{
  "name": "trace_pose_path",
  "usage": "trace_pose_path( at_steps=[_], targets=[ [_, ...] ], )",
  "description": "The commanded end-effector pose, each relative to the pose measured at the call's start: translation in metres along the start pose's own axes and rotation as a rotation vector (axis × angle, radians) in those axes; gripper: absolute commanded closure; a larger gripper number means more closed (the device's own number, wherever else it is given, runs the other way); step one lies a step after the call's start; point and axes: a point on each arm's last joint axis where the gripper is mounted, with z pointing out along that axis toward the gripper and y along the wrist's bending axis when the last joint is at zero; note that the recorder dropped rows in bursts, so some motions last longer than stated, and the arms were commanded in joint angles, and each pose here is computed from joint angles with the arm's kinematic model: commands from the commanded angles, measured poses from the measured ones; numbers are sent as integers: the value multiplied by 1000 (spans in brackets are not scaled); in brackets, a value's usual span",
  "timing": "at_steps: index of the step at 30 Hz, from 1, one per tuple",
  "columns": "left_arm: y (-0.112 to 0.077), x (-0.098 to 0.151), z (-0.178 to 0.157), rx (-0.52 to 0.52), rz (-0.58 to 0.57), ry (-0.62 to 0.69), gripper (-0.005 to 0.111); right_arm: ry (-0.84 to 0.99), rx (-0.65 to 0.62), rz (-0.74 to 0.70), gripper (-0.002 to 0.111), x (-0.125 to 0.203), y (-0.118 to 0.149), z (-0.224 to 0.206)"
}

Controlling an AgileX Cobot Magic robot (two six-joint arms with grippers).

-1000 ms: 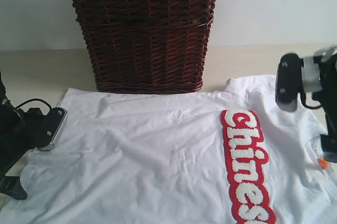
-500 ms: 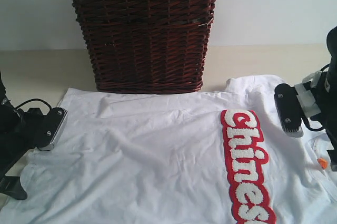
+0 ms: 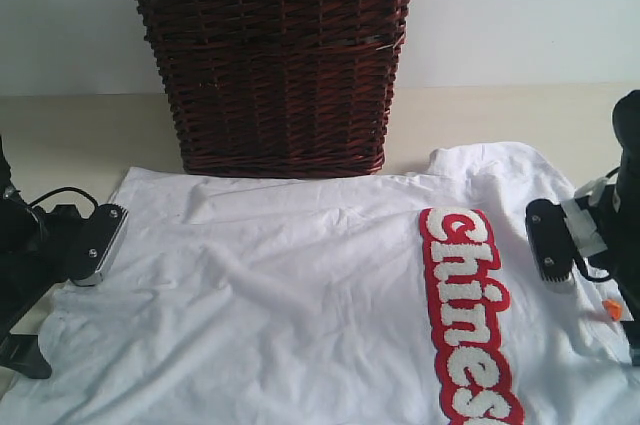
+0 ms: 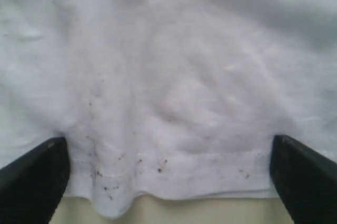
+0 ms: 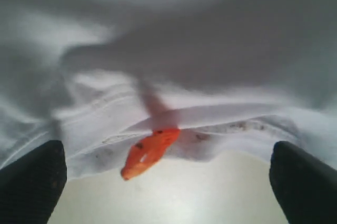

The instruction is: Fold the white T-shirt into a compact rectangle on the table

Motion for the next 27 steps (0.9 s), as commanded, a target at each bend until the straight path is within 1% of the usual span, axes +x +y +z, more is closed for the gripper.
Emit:
trace_pose_path(
  at_steps=[1,7,11,18,27],
  targets=[
    [0,1,14,0,-4,8,1,42,12,42,3,10,-4,12],
    [0,1,14,0,-4,8,1,-44,23,14,3,5,-6,12],
    [0,1,14,0,-4,8,1,-29,-16,-28,3,7,-2,9],
    [0,1,14,0,-4,8,1,-57,31,-12,3,8,-4,1],
    [0,1,14,0,-4,8,1,-51,-22,-15,3,4,-3,15]
  ],
)
